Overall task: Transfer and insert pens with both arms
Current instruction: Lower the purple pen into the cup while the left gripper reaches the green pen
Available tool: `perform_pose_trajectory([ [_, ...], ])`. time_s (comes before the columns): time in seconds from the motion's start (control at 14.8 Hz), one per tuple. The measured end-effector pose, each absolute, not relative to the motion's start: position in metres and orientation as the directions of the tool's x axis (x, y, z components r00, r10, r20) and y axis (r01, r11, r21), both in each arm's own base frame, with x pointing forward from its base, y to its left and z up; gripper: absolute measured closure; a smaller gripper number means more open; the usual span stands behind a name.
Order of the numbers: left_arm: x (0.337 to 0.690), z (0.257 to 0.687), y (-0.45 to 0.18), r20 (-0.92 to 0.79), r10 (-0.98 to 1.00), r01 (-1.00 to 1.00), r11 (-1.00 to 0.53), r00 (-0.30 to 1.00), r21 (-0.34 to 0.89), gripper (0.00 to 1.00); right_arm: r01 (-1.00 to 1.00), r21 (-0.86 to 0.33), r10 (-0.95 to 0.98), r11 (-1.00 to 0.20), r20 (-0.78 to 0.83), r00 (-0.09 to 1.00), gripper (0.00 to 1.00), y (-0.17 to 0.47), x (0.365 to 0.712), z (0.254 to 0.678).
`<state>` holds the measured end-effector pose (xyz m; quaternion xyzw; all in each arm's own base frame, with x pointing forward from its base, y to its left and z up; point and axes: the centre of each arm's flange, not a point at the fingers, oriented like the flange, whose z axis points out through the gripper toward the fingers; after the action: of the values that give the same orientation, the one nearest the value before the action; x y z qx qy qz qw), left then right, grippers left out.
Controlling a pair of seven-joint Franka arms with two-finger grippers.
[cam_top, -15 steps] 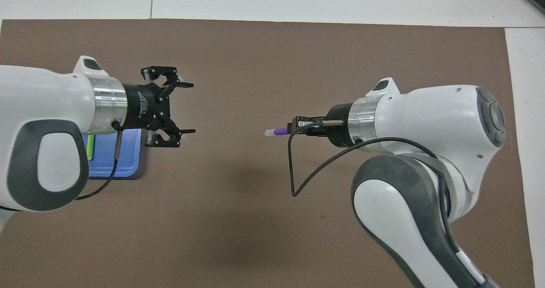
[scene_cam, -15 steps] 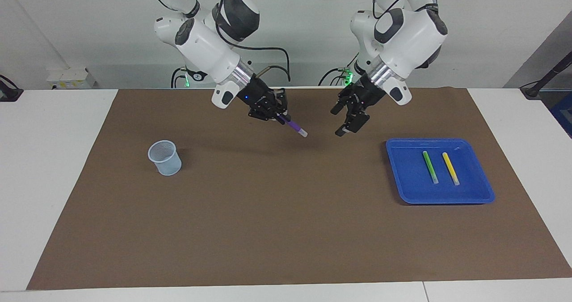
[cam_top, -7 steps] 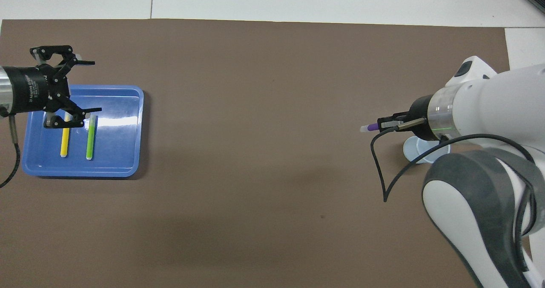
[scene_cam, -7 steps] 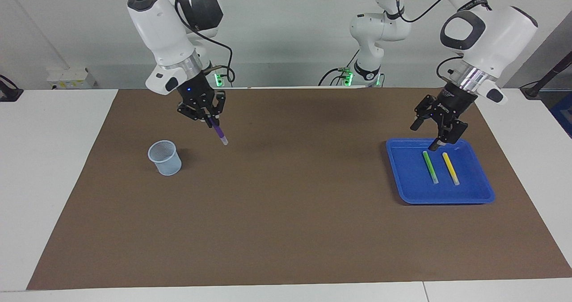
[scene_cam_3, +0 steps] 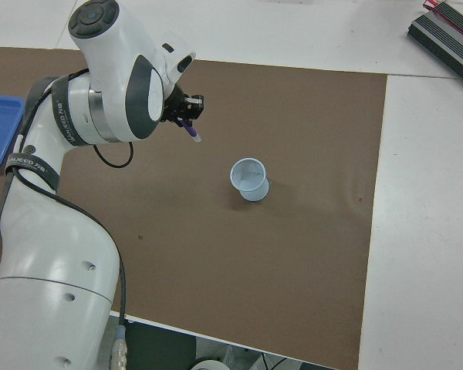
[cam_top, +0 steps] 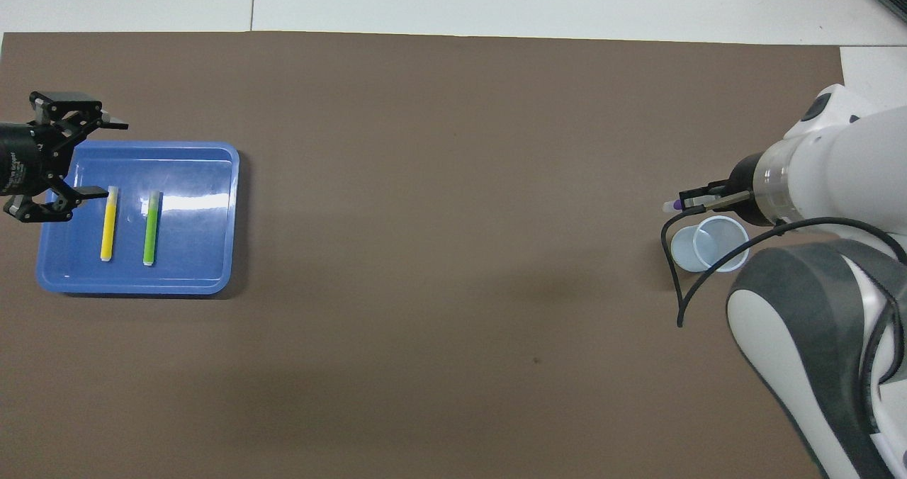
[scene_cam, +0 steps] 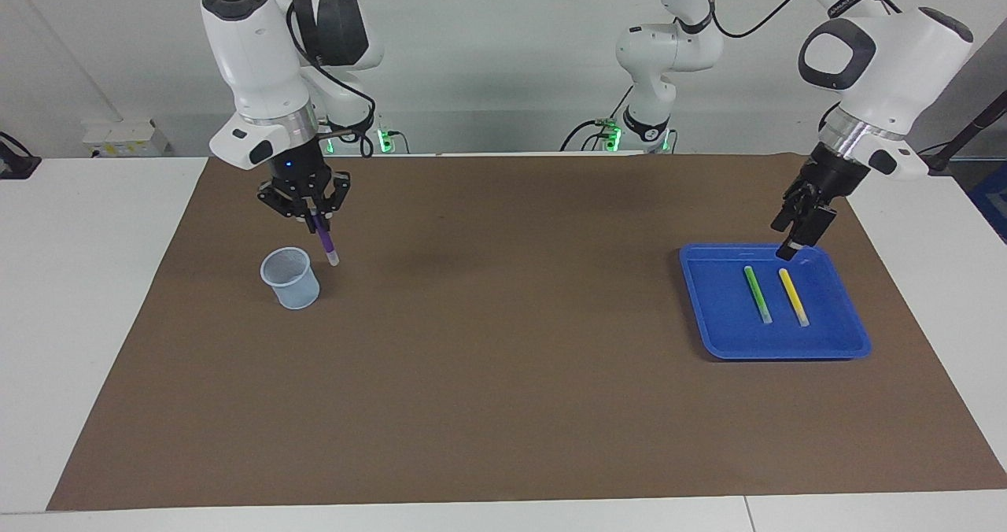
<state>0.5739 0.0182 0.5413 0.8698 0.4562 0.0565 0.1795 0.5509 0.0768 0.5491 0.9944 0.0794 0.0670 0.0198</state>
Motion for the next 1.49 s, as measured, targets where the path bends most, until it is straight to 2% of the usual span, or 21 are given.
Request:
perform_pose_trajectory([
  [0.14,0.571,0.538,0.035,-0.008,0.728,0.686,-0.642,0.685,0.341,0.0,0.129,0.069,0.137,-0.989,0.119,0.983,0.82,0.058,0.551,0.545],
  [0.41,0.57,0.523,0.056,0.123,0.494,0.467,-0.862,0.861,0.197,0.0,0.079,0.075,0.086,-0.994,0.094,0.992,0.82,0.028,0.546,0.534],
  [0.54,0.575,0.512,0.067,0.153,0.373,0.352,-0.924,0.915,0.147,0.0,0.066,0.077,0.072,-0.995,0.078,0.994,0.82,0.021,0.54,0.527],
  [0.88,0.584,0.474,0.103,0.158,0.102,0.096,-0.994,0.982,0.049,0.0,0.048,0.08,0.053,-0.996,0.057,0.997,0.82,0.01,0.525,0.507],
  [1.49,0.595,0.377,0.084,0.069,-0.06,-0.061,-0.998,0.996,0.024,0.0,0.029,0.078,0.035,-0.996,0.084,0.996,0.82,-0.003,0.519,0.467],
])
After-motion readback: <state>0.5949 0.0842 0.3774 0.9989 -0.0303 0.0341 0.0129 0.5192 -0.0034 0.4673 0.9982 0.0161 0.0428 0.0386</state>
